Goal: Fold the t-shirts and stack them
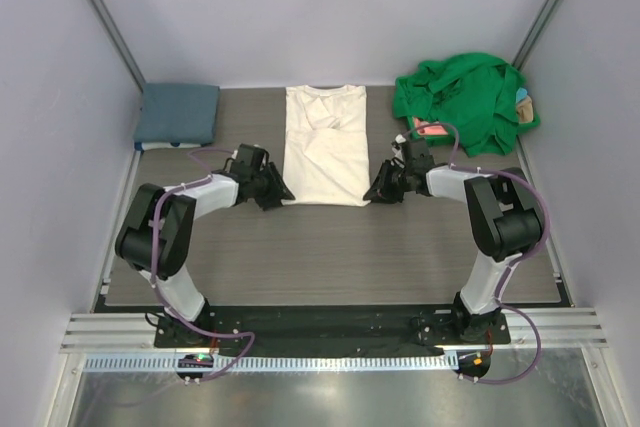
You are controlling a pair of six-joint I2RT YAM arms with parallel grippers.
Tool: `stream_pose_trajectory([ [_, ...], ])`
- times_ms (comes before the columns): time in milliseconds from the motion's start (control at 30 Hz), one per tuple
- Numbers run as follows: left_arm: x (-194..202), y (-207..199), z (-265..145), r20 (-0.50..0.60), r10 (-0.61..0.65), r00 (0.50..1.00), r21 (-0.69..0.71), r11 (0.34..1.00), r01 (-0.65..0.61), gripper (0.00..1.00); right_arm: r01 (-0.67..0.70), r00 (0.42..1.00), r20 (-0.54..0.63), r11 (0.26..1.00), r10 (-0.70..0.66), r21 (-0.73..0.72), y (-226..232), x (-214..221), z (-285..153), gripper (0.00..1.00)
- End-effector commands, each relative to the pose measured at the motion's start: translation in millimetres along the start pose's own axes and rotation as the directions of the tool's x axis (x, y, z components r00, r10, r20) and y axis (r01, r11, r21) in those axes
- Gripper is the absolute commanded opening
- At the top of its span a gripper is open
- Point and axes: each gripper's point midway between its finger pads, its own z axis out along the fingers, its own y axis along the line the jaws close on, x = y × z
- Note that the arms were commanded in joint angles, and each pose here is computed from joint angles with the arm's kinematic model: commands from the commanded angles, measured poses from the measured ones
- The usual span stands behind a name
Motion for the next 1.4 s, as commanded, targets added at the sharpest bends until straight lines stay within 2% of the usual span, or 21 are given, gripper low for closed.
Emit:
stream_pose_trajectory([
  [0, 6.9, 15.8, 14.9, -0.002, 0.010, 1.000, -0.066, 0.998, -0.010, 0.36, 0.021, 1.000, 0.020, 1.000, -0.021, -0.003, -0.4, -8.7, 3.0, 0.17],
  [33, 5.5, 17.2, 16.2, 0.006, 0.013, 1.000, -0.076, 0.997, -0.013, 0.31, 0.021, 1.000, 0.020, 1.000, -0.021, -0.004, -0.4, -9.2, 2.7, 0.15],
  [133, -1.3, 14.0, 17.9, 0.024, 0.021, 1.000, -0.076, 0.997, -0.019, 0.03, 0.011, 1.000, 0.019, 1.000, -0.011, 0.018, -8.5, -10.5, 0.4, 0.06],
  [167, -2.9, 13.4, 19.5, 0.028, 0.028, 0.999, -0.082, 0.996, -0.026, 0.00, 0.006, 1.000, 0.026, 1.000, -0.006, 0.023, -11.4, -13.5, -1.7, 0.04],
  [333, -14.6, -5.0, 0.4, 0.079, 0.063, 0.995, -0.045, 0.997, -0.059, 0.00, -0.001, 0.999, 0.049, 0.999, -0.002, 0.048, -10.0, -19.5, -19.8, 0.01],
  [367, -20.0, -17.4, -18.2, 0.119, 0.074, 0.990, -0.018, 0.997, -0.072, 0.00, 0.007, 0.998, 0.059, 0.998, -0.010, 0.057, -9.0, -21.0, -25.1, 0.01],
  [467, -9.3, -15.9, -42.0, 0.139, 0.099, 0.985, -0.046, 0.995, -0.093, 0.00, 0.027, 0.996, 0.077, 0.994, -0.035, 0.104, -9.1, -21.7, -43.1, 0.01],
  [600, 20.4, -18.3, -74.4, 0.147, 0.138, 0.980, -0.048, 0.990, -0.132, 0.00, 0.014, 0.999, 0.045, 0.995, -0.019, 0.099, -5.5, -2.3, -61.2, 0.01],
  [867, 101.6, -6.5, -119.8, 0.098, 0.161, 0.982, -0.027, 0.987, -0.159, 0.00, 0.018, 0.997, 0.073, 0.996, -0.025, 0.092, 8.7, 41.2, -129.7, 0.01],
  [967, 121.9, -2.2, -140.8, 0.102, 0.154, 0.983, -0.013, 0.988, -0.154, 0.00, 0.016, 0.999, 0.046, 0.994, -0.021, 0.104, 6.8, 64.9, -147.7, 0.01],
  [1000, 126.0, -3.3, -146.4, 0.100, 0.138, 0.985, -0.006, 0.990, -0.138, 0.00, 0.027, 0.997, 0.068, 0.996, -0.033, 0.087, 12.1, 68.7, -159.4, 0.01],
  [1133, 149.0, -6.8, -172.2, 0.041, 0.158, 0.987, 0.015, 0.987, -0.159, 0.00, 0.012, 0.996, 0.083, 0.997, -0.018, 0.071, 18.7, 91.3, -190.6, 0.01],
  [1267, 151.5, -8.8, -195.1, 0.014, 0.199, 0.980, -0.012, 0.980, -0.199, 0.00, 0.003, 0.995, 0.099, 0.999, -0.008, 0.053, 28.4, 100.5, -213.7, 0.01],
  [1333, 138.0, -20.6, -207.5, 0.062, 0.214, 0.975, -0.011, 0.977, -0.214, 0.00, 0.023, 0.995, 0.101, 0.999, -0.027, 0.043, 36.2, 92.9, -216.8, 0.01],
  [1367, 132.7, -14.8, -211.1, 0.073, 0.248, 0.966, -0.054, 0.968, -0.244, 0.00, 0.031, 0.994, 0.102, 0.998, -0.036, 0.049, 37.5, 88.0, -215.8, 0.01],
])
